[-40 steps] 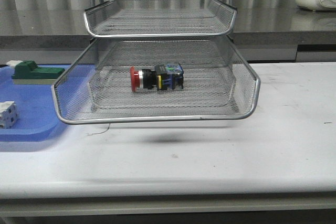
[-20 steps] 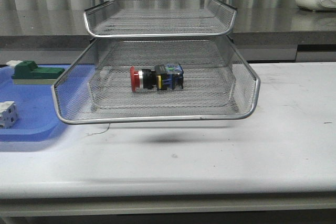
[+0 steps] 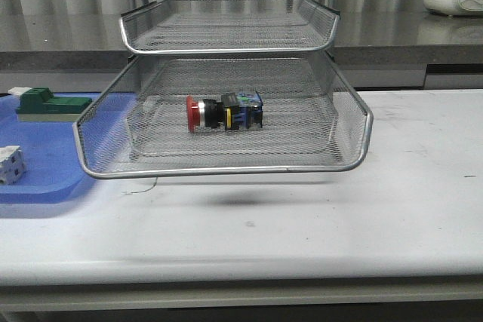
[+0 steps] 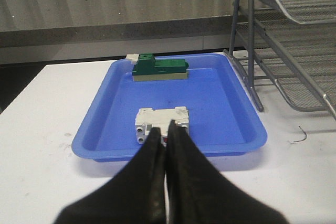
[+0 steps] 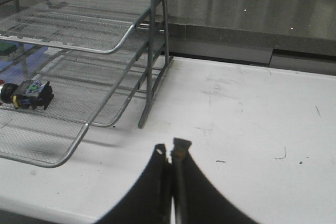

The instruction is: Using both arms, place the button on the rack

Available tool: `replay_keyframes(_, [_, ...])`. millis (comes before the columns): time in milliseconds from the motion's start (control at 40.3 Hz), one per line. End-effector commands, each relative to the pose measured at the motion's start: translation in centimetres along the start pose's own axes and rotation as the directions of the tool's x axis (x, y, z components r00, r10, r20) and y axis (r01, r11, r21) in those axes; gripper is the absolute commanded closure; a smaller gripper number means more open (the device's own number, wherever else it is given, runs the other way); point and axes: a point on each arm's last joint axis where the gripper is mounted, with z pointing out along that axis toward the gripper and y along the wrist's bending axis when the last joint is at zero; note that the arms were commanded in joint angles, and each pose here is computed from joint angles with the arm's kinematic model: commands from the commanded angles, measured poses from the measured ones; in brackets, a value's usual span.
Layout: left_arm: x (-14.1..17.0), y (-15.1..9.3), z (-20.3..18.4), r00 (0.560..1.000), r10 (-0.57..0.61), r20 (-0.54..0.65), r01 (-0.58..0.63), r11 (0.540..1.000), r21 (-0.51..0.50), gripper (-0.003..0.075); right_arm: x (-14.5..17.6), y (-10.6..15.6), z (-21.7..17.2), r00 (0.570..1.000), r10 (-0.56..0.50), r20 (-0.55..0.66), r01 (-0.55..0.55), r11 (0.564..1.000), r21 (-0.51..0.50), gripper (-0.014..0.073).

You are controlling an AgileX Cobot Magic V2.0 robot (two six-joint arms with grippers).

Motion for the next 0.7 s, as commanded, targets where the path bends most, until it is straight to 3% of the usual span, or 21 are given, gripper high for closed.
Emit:
replay_keyframes(0, [-0.6, 0.0, -0.2, 0.995, -0.016, 0.101, 0.017, 1.000, -0.006, 0.0739, -0.2, -0.5, -0.2, 0.987, -0.014, 0.160, 0.003, 0.998, 0.065, 0.0655])
replay_keyframes(149, [-0.6, 0.0, -0.2, 0.995, -0.016, 0.101, 0.017, 1.000, -0.006, 0.0739, 3.1, -0.9, -0.2, 0.982, -0.018, 0.191, -0.008, 0.991, 0.133, 0.0655])
replay_keyframes(323, [-0.6, 0.0, -0.2, 0.995, -0.016, 0.101, 0.017, 1.000, -0.006, 0.0739, 6.9, -1.1, -0.1, 0.991, -0.009, 0.135, -0.014, 0.987, 0.161, 0.0655])
replay_keyframes(671, [-0.6, 0.0, -0.2, 0.995, -0.016, 0.101, 0.017, 1.000, -0.006, 0.0739, 7.6, -0.9, -0.2, 0.998, 0.001, 0.069, -0.011, 0.989, 0.151, 0.0655])
